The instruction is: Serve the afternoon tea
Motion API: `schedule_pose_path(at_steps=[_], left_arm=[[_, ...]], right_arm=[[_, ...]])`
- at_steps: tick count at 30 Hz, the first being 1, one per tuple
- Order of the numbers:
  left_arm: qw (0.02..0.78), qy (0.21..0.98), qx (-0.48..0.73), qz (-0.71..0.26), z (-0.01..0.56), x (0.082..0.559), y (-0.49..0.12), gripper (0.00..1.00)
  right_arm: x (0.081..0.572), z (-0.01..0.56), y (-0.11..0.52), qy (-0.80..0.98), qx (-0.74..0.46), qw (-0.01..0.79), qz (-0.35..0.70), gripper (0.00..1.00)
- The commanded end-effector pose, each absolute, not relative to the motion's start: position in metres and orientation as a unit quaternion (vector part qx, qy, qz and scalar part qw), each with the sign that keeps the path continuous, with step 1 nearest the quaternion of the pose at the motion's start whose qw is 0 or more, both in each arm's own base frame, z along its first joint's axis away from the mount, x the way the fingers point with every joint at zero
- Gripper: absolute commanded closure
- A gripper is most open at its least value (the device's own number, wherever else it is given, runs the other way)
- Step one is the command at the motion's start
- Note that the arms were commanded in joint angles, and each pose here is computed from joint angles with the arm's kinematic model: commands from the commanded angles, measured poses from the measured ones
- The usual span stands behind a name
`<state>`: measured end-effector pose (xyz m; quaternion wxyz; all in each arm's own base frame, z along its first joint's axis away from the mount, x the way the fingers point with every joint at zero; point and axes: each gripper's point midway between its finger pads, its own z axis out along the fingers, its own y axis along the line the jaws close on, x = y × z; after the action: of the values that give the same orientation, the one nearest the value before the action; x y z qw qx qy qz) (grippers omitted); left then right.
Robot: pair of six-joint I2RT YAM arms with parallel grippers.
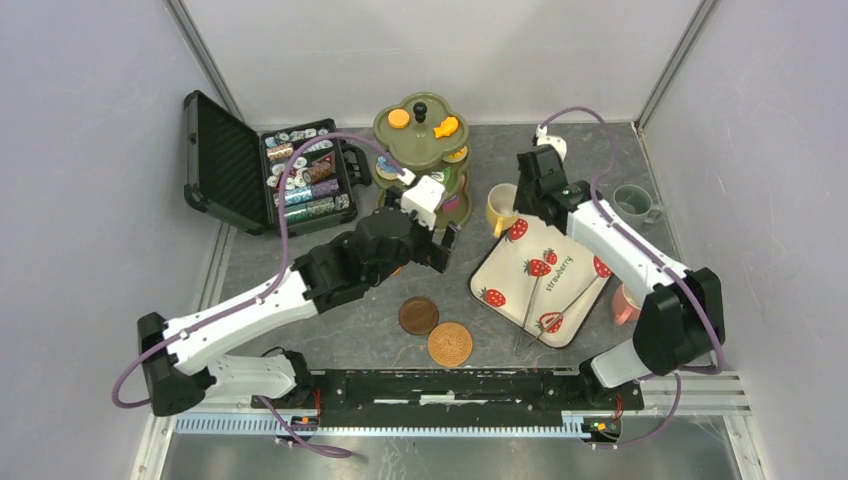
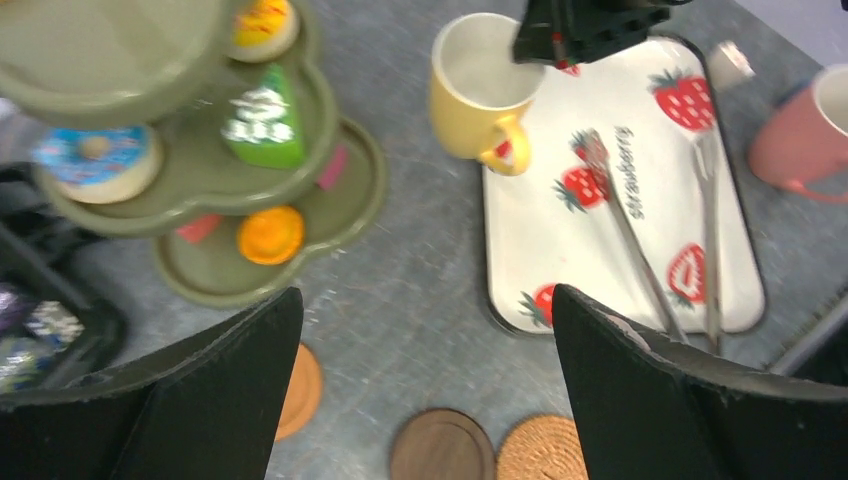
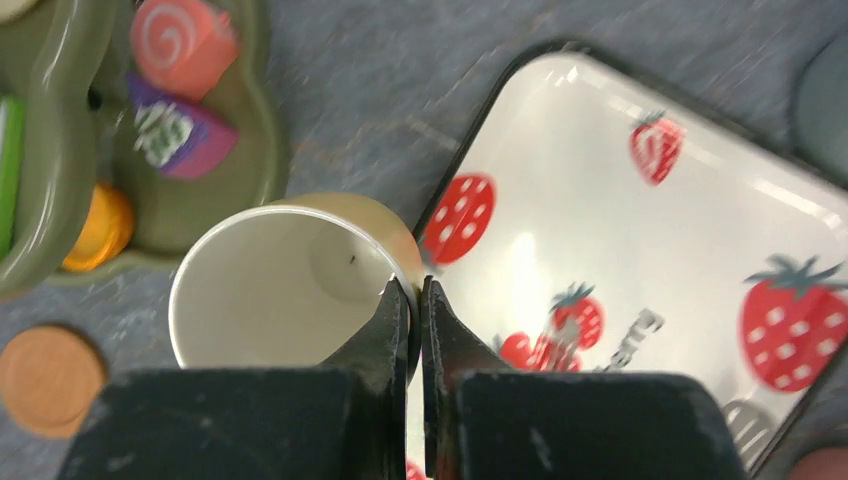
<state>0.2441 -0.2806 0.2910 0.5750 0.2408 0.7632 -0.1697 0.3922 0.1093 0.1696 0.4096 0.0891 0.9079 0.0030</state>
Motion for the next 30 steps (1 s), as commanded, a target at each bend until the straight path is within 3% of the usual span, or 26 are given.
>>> schedule_pose_path(at_steps=[1, 7, 15, 20, 30], left_arm=[[0.500, 0.786, 0.261, -0.255, 0.283, 0.223, -0.321, 0.00], [0.408, 0.827, 0.274, -0.272, 0.248, 0.215, -0.356, 0.00], [0.405, 0.851, 0.271, -0.193, 0.196, 0.211, -0.386, 0.06], [0.420, 0.861, 0.255, -0.132, 0.175, 0.220, -0.403, 0.23], [0.445, 0.863, 0.232, -0.055, 0.152, 0.231, -0.405, 0.44]], right_arm=[[0.375, 0.195, 0.136, 0.876, 0.175, 0.441, 0.085, 1.00], [0.338, 0.187, 0.151, 0.871, 0.192, 0.434, 0.130, 1.00], [0.312, 0.176, 0.151, 0.868, 0.185, 0.429, 0.165, 1.00], [0.301, 0.166, 0.159, 0.870, 0.170, 0.418, 0.196, 1.00], [0.289, 0.157, 0.162, 0.859, 0.187, 0.415, 0.235, 1.00]])
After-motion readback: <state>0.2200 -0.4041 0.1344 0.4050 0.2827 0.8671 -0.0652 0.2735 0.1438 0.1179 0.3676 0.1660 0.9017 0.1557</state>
